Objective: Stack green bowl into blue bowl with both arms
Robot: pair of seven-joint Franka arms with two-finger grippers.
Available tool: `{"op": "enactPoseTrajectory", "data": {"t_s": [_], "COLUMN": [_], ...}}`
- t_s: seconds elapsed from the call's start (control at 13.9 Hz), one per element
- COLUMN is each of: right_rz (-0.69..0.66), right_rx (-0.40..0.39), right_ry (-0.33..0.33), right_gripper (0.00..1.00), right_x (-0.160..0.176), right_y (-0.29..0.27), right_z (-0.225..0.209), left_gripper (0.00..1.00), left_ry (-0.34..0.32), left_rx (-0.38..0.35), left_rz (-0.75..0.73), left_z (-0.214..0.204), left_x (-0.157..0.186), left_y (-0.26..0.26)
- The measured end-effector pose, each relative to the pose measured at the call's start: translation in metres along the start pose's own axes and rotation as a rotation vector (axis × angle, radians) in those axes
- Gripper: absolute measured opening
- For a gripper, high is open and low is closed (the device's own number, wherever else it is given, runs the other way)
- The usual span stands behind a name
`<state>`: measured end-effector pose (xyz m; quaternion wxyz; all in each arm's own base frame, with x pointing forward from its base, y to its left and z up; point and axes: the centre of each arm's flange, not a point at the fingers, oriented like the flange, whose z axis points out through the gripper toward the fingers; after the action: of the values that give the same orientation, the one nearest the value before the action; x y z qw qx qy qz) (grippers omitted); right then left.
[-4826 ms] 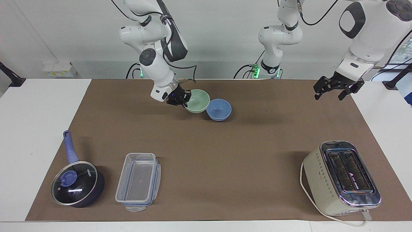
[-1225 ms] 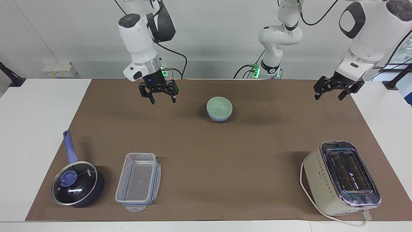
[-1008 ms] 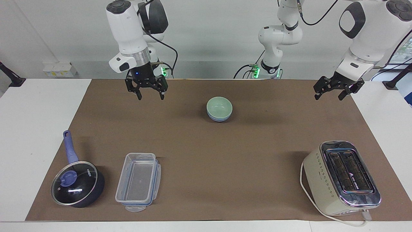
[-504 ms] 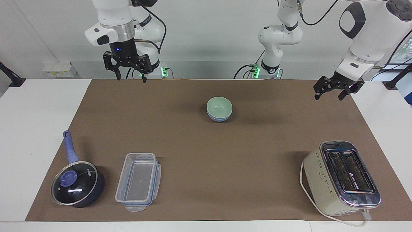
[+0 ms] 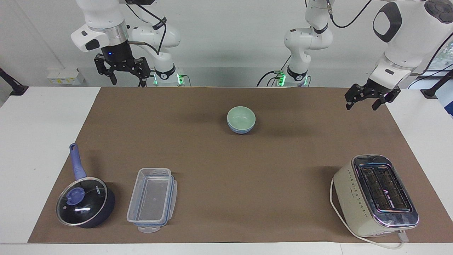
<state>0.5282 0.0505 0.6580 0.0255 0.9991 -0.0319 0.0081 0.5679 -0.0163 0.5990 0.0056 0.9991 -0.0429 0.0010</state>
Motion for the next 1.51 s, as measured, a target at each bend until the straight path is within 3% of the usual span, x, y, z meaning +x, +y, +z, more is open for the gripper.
{"op": "enactPoseTrajectory", "data": {"t_s": [0.36,1.22,1.51], "right_rz": [0.003,0.013,0.073], "right_rx": [0.036,0.034,0.034], "right_ry": [-0.018,-0.009,-0.011], "right_gripper": [1.00,1.00,1.00], "right_x": [-0.0009,0.0034,0.0032], "right_y": [-0.0026,0.0006,-0.0010], "right_z": [0.0050,-0.0008,-0.0006], "left_gripper": [1.00,1.00,1.00], "left_ry": [0.000,0.000,0.000], "left_rx": [0.000,0.000,0.000], "left_rz": [0.000,0.000,0.000], "left_z": [0.0000,0.0000,0.0000], "left_x": [0.0000,0.0000,0.0000], "left_y": [0.0000,0.0000,0.0000]}}
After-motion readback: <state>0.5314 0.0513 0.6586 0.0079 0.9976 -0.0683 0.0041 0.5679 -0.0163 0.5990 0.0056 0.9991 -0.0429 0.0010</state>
